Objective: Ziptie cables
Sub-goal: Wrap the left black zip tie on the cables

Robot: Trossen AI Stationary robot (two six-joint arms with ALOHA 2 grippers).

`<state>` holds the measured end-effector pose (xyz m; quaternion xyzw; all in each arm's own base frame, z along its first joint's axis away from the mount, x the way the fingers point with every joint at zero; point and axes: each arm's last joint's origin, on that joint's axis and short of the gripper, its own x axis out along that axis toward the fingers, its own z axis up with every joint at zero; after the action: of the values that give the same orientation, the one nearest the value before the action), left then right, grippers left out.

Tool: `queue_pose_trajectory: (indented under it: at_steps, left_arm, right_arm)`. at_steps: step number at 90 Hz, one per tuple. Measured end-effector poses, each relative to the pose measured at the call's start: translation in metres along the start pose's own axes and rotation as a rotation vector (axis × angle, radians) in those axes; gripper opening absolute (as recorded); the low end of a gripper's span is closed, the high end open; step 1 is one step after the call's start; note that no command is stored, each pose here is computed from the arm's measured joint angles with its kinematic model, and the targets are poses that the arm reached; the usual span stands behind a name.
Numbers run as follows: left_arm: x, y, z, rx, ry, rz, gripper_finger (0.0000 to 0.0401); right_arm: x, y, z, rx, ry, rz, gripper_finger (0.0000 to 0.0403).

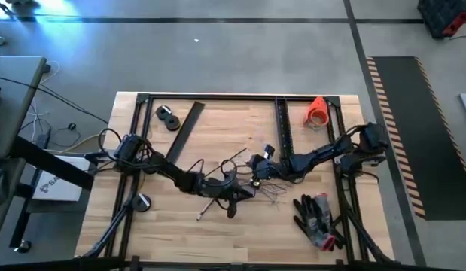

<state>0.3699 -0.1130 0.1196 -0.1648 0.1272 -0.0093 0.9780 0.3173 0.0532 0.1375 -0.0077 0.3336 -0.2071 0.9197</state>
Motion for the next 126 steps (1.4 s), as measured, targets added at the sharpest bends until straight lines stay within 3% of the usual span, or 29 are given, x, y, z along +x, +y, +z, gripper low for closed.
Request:
queue_pose_trajectory:
  at_steps: [16, 29, 39, 50, 75, 102, 126]
  left_arm:
    - [0.0, -0.001, 0.001, 0.012, -0.007, -0.019, 0.0]
    - [0.0, -0.003, 0.004, 0.017, -0.028, -0.061, 0.0]
    - [0.0, -0.004, 0.005, 0.048, -0.036, -0.094, 0.0]
    - [0.001, 0.0, 0.009, 0.047, -0.036, -0.139, 0.0]
    - [0.005, 0.016, 0.017, -0.026, 0.012, -0.261, 0.0]
    - [0.007, 0.029, 0.022, -0.098, 0.032, -0.285, 0.0]
    - [0.007, 0.029, 0.021, -0.111, 0.04, -0.283, 0.0]
  right_arm:
    - [-0.017, 0.015, -0.008, 0.023, -0.053, -0.06, 0.0]
    - [-0.035, 0.014, -0.029, 0.134, -0.08, -0.046, 0.0]
    - [-0.045, 0.018, -0.04, 0.111, -0.139, 0.009, 0.0]
    - [-0.052, 0.025, -0.048, -0.002, -0.201, 0.043, 0.0]
    - [-0.07, 0.038, -0.055, -0.365, -0.278, -0.103, 0.0]
    - [-0.062, 0.05, -0.057, -0.768, -0.268, -0.193, 0.0]
    - [-0.054, 0.063, -0.061, -0.827, -0.269, -0.26, 0.0]
